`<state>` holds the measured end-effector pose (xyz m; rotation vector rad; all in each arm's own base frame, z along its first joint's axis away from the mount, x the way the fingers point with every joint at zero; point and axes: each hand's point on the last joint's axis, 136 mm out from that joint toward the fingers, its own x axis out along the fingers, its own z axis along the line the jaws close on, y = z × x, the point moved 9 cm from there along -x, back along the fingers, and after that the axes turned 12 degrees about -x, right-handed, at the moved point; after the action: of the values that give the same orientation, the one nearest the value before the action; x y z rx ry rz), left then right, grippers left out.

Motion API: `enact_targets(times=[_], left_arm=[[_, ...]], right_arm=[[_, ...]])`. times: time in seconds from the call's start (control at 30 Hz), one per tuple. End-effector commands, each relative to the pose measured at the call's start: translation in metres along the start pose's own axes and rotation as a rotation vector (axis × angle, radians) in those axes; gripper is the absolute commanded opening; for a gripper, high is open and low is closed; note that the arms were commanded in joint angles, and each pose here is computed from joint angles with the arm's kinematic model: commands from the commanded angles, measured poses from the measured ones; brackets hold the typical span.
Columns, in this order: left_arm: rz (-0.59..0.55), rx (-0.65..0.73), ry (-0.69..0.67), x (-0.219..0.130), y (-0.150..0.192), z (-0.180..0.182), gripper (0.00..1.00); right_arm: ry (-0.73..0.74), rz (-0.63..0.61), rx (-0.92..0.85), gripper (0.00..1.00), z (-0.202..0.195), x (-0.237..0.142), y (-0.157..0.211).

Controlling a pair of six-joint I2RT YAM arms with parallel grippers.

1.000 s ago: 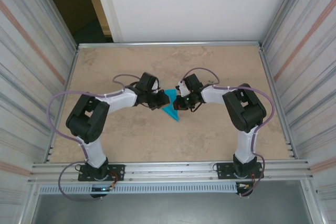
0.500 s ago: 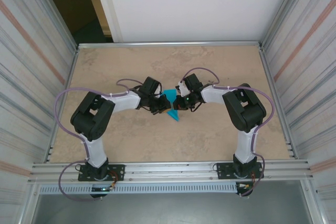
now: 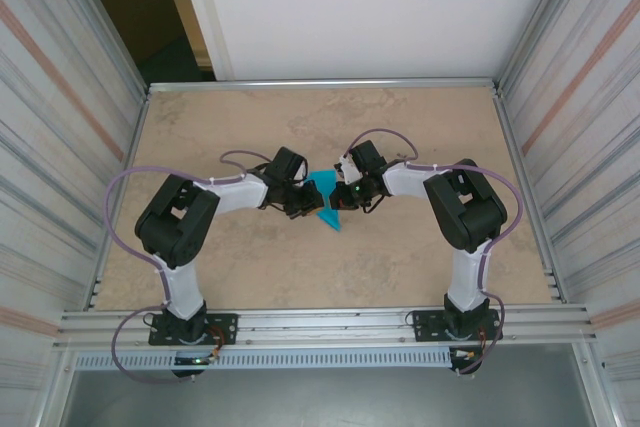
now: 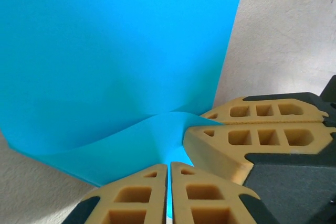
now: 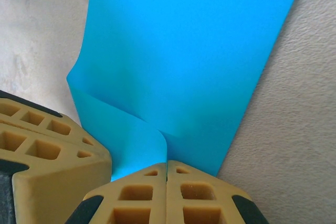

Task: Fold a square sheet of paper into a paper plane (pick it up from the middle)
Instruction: Third fold the triangle at the center of the table.

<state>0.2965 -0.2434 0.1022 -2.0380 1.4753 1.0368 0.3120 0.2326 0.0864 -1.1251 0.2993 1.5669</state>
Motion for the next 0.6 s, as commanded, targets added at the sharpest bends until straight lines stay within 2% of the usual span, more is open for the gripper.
enact_targets(times=[0.0,0.57], left_arm=[[-0.012,-0.043,-0.048,0.0031,0.0018,0.0147,0.10],[-0.029,-0.070,-0.076,0.0031,-0.0016,0.0219,0.10]], right_arm=[[0.056,0.074,0.030,0.00,-0.0112,0.0085,0.0127],[0.055,0.079,0.038,0.01,-0.0122,0.0099,0.0138]])
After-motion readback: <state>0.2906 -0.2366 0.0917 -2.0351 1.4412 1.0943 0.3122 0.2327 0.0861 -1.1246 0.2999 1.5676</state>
